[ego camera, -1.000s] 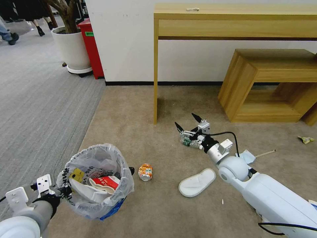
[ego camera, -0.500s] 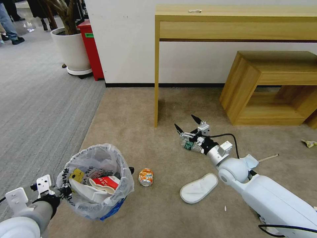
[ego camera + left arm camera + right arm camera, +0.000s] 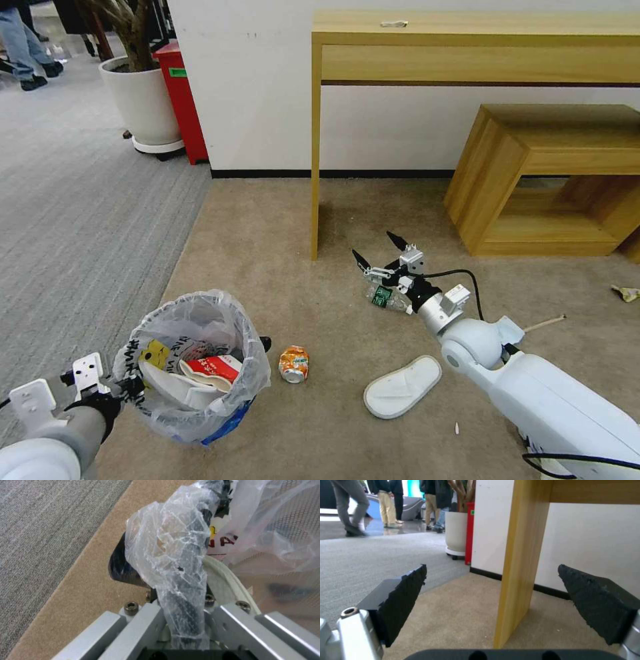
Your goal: Pick up the trash bin and place the garbage on the floor into it.
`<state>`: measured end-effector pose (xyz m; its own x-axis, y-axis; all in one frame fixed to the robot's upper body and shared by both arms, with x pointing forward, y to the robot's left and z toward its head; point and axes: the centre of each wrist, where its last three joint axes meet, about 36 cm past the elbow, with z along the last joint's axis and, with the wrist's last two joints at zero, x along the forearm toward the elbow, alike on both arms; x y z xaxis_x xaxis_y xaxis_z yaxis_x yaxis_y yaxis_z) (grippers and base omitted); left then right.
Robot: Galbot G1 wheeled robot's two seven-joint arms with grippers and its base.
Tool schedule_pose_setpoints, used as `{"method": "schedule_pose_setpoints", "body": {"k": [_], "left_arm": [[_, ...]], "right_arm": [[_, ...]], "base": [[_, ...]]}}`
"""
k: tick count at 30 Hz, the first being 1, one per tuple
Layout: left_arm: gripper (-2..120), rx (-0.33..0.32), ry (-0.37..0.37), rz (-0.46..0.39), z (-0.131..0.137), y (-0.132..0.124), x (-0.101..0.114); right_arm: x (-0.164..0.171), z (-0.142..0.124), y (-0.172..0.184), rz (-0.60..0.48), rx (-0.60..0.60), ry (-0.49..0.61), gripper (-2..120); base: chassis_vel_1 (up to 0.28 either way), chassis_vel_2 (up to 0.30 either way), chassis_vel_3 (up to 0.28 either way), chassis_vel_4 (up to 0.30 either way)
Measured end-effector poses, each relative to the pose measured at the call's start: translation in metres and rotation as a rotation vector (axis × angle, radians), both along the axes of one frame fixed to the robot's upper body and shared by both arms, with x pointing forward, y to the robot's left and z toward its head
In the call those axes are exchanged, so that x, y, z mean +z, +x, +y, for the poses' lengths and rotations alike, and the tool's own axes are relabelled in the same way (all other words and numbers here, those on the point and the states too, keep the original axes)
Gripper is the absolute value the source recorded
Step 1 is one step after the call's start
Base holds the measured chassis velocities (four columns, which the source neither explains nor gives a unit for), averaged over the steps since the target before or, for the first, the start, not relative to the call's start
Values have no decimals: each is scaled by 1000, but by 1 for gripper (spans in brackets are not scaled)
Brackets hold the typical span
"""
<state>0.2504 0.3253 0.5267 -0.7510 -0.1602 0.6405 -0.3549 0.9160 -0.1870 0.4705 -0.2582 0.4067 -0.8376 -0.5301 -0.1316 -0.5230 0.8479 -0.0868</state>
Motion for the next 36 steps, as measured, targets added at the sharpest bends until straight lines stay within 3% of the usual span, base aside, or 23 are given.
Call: {"method": "schedule_pose_setpoints", "body": {"k": [5,14,23,25,30,36], "left_arm": [[1,1,0,1,0,0,0],[1,0,1,3,0,1,-3],[1,-3,-1,3,-1,2,-4],[1,-5,-3,4,-1,2,-4],[1,-5,-5,2,-2,3,-5],[1,-3,-6,2,-3,3,-5]], "right_arm": [[-1,-11,-2,30,-22,-31,100],[-10,-67,-14,8,-16,-218,100],[-11,-113,-14,-113,121,-328,100],[-6,-129,-10,-193,192,-385,100],[9,-147,0,-314,333,-537,100],[17,-157,7,-358,417,-644,100]], "base": [[0,0,0,0],[0,0,0,0],[0,0,0,0],[0,0,0,0],[0,0,0,0],[0,0,0,0]]}}
